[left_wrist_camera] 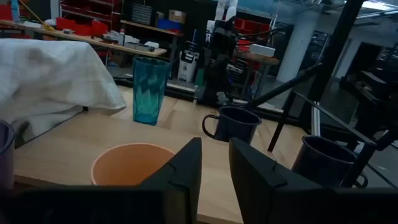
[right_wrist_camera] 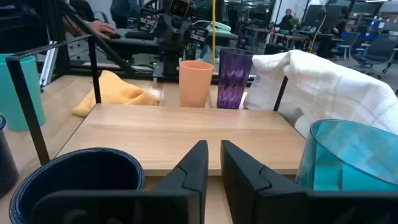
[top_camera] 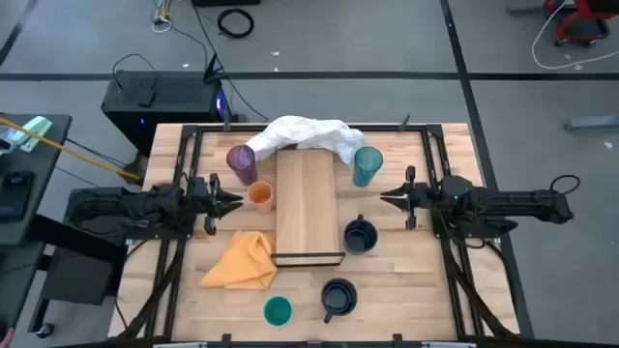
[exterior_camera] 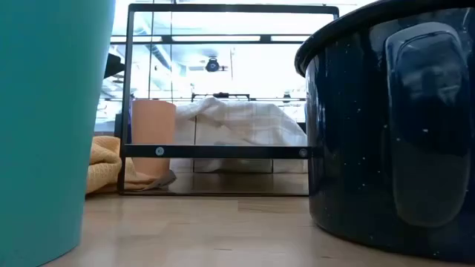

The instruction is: Stack small to large cups/mugs on shelf

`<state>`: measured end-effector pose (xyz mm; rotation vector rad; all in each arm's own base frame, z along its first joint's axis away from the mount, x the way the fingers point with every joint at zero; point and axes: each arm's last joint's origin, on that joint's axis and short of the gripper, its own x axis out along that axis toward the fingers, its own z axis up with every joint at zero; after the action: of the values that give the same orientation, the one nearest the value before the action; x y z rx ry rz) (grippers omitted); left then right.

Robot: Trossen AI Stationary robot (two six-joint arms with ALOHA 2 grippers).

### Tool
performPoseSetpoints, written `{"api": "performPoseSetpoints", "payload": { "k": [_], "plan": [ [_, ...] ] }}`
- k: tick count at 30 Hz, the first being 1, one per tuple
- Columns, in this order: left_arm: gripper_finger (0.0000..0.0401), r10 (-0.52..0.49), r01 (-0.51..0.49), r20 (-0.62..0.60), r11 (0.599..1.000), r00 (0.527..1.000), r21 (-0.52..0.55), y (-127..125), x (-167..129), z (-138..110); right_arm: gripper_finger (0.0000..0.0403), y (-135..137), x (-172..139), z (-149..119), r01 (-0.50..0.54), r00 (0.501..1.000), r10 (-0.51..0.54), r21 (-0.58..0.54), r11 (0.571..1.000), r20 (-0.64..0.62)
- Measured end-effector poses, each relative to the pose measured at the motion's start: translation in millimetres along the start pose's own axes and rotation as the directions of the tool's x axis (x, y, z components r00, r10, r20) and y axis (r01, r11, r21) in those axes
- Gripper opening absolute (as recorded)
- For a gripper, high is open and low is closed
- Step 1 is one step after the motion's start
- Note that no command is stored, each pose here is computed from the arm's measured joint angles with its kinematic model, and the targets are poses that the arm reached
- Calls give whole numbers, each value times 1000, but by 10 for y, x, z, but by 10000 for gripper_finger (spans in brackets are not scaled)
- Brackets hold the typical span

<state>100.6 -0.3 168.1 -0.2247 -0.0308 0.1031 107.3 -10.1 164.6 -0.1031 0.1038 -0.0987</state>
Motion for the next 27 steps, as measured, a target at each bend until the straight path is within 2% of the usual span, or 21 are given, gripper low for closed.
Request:
{"api": "performPoseSetpoints", "payload": {
  "k": [27],
  "plan": [
    [82, 0, 0, 0, 1000, 1000, 0, 0, 0, 0, 52, 0, 0, 0, 0, 1000, 0, 0, 1000, 0]
  ]
}}
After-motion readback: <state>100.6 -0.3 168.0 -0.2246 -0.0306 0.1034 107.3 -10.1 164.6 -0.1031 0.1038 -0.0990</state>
